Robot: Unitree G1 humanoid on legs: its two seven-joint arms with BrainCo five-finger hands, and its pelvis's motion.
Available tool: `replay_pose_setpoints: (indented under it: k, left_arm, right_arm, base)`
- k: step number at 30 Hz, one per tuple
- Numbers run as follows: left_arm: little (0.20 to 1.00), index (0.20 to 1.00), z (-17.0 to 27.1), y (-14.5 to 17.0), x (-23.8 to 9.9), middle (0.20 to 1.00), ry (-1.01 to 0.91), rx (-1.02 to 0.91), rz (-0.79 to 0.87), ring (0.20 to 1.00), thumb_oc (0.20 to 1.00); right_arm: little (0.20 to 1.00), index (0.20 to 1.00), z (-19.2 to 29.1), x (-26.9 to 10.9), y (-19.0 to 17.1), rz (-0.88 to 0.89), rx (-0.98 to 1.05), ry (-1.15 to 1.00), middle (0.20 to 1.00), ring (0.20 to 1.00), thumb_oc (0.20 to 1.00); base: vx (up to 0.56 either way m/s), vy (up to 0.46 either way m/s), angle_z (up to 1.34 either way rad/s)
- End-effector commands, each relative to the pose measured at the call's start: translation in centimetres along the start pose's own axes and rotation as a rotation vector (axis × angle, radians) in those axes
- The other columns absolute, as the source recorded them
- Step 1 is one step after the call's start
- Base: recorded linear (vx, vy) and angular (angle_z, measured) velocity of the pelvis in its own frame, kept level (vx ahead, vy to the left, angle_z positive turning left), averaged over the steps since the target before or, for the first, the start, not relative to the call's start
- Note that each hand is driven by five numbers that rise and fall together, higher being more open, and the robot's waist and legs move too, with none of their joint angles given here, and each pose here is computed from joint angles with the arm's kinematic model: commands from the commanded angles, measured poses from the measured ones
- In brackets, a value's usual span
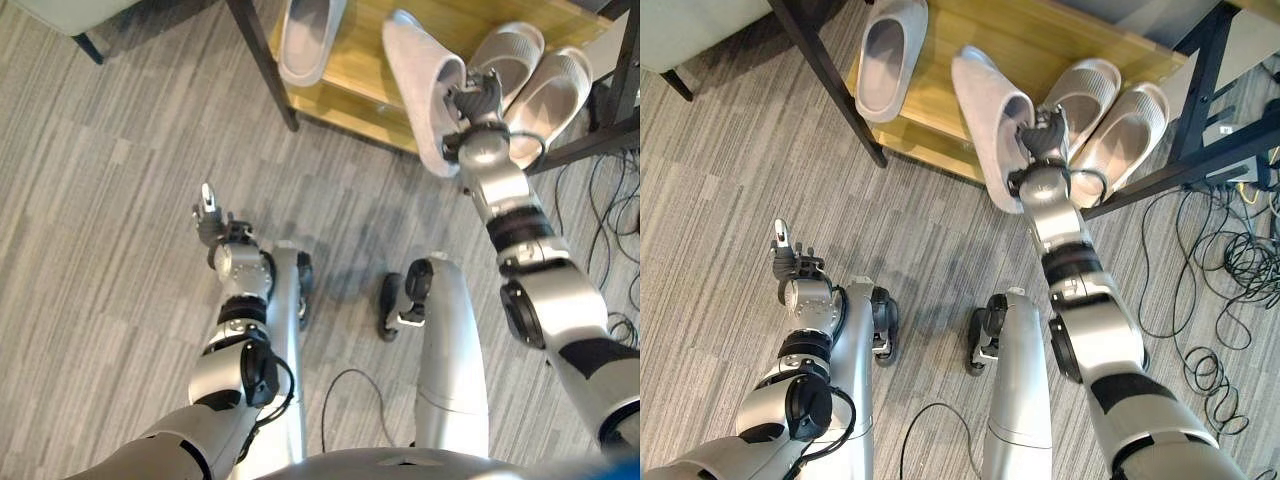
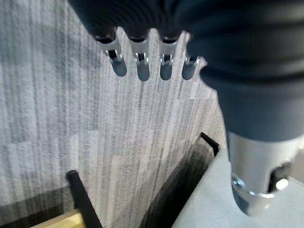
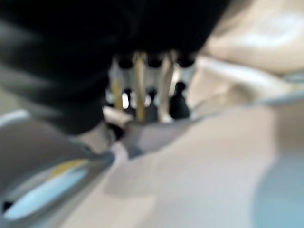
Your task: Arrange the slippers neatly on the shoe rack.
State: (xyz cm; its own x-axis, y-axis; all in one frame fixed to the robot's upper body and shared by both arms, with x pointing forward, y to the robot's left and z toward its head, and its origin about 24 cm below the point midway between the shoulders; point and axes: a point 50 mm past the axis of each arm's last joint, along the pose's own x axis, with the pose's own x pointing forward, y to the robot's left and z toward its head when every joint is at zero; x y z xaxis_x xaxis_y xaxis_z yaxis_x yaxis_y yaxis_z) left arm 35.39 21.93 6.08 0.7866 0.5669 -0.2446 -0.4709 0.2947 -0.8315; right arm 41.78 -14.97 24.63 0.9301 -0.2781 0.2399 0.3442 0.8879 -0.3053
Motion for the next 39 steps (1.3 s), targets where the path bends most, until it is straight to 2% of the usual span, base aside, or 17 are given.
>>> replay_pose_setpoints:
  k: [1, 4, 8, 13, 15, 19, 28, 30, 34, 36, 37, 38, 39]
  left_arm:
    - [1.0, 1.0, -0.7, 0.2, -0.3, 1.0, 0.011, -0.054, -0.001, 1.0, 1.0]
    - [1.0, 1.0, -0.8, 0.2, -0.3, 1.0, 0.02, -0.072, -0.006, 1.0, 1.0]
    - [1.0, 1.0, -1.9, -0.7, -1.3, 1.0, 0.077, -0.121, -0.09, 1.0, 1.0]
    - [1.0, 1.0, -2.8, -0.6, -2.3, 1.0, 0.117, -0.113, -0.165, 1.0, 1.0]
    - [1.0, 1.0, -3.8, -1.0, -3.2, 1.0, 0.177, -0.176, -0.226, 1.0, 1.0]
    - [1.0, 1.0, -4.1, -1.1, -3.6, 1.0, 0.191, -0.164, -0.311, 1.0, 1.0]
    - [1.0, 1.0, -5.0, -0.1, -4.5, 1.0, 0.221, -0.089, -0.3, 1.0, 1.0]
    - [1.0, 1.0, -5.5, 0.1, -4.7, 1.0, 0.25, -0.068, -0.306, 1.0, 1.0]
    - [1.0, 1.0, -5.6, 0.3, -4.7, 1.0, 0.25, -0.017, -0.317, 1.0, 1.0]
    - [1.0, 1.0, -5.5, 0.6, -4.6, 1.0, 0.244, 0.035, -0.325, 1.0, 1.0]
    - [1.0, 1.0, -5.7, 1.2, -4.7, 1.0, 0.252, 0.058, -0.309, 1.0, 1.0]
    - [1.0, 1.0, -5.7, 1.2, -4.7, 1.0, 0.252, 0.059, -0.309, 1.0, 1.0]
    - [1.0, 1.0, -5.8, 1.4, -4.8, 1.0, 0.248, 0.066, -0.302, 1.0, 1.0]
  right_arm:
    - [0.2, 0.2, 5.5, 0.8, -0.2, 0.002, 0.024, -0.105, 0.2, 0.2, 0.2]
    - [0.2, 0.2, 5.9, 1.0, -0.3, -0.002, -0.008, -0.102, 0.2, 0.2, 0.2]
    - [0.2, 0.2, 7.4, 1.9, -1.3, -0.036, -0.007, -0.047, 0.2, 0.2, 0.2]
    - [0.2, 0.2, 8.0, 2.6, -3.6, -0.136, -0.059, 0.013, 0.2, 0.2, 0.2]
    - [0.2, 0.2, 8.4, 2.9, -4.3, -0.137, -0.033, 0.018, 0.2, 0.2, 0.2]
    - [0.2, 0.2, 9.4, 3.0, -5.2, -0.177, 0.047, 0.023, 0.2, 0.2, 0.2]
    - [0.2, 0.2, 10.8, 3.1, -6.8, -0.266, 0.099, 0.021, 0.2, 0.2, 0.2]
    - [0.2, 0.2, 11.3, 3.1, -8.2, -0.347, 0.159, 0.026, 0.2, 0.2, 0.2]
    - [0.2, 0.2, 12.7, 2.9, -9.1, -0.383, 0.202, -0.021, 0.2, 0.2, 0.2]
    - [0.304, 0.304, 13.5, 2.9, -9.6, -0.382, 0.233, -0.039, 0.304, 0.304, 0.304]
    - [0.464, 0.464, 13.6, 2.8, -9.5, -0.386, 0.27, -0.04, 0.464, 0.464, 0.464]
    - [0.511, 0.511, 13.6, 2.8, -9.5, -0.387, 0.271, -0.039, 0.511, 0.511, 0.511]
    - [1.0, 1.0, 13.8, 2.8, -9.8, -0.409, 0.309, -0.04, 1.0, 1.0, 1.0]
  base:
    - [0.0, 0.0, 0.0]
    - [0.0, 0.0, 0.0]
    - [-0.02, 0.028, 0.08]
    - [0.04, 0.026, 0.08]
    - [0.07, 0.049, 0.07]
    - [0.01, 0.011, 0.01]
    - [0.0, 0.016, 0.04]
    - [-0.04, 0.032, 0.09]
    - [-0.02, 0.028, 0.11]
    - [0.01, 0.013, 0.06]
    - [0.01, 0.014, 0.07]
    - [0.02, 0.012, 0.11]
    - [0.01, -0.004, 0.11]
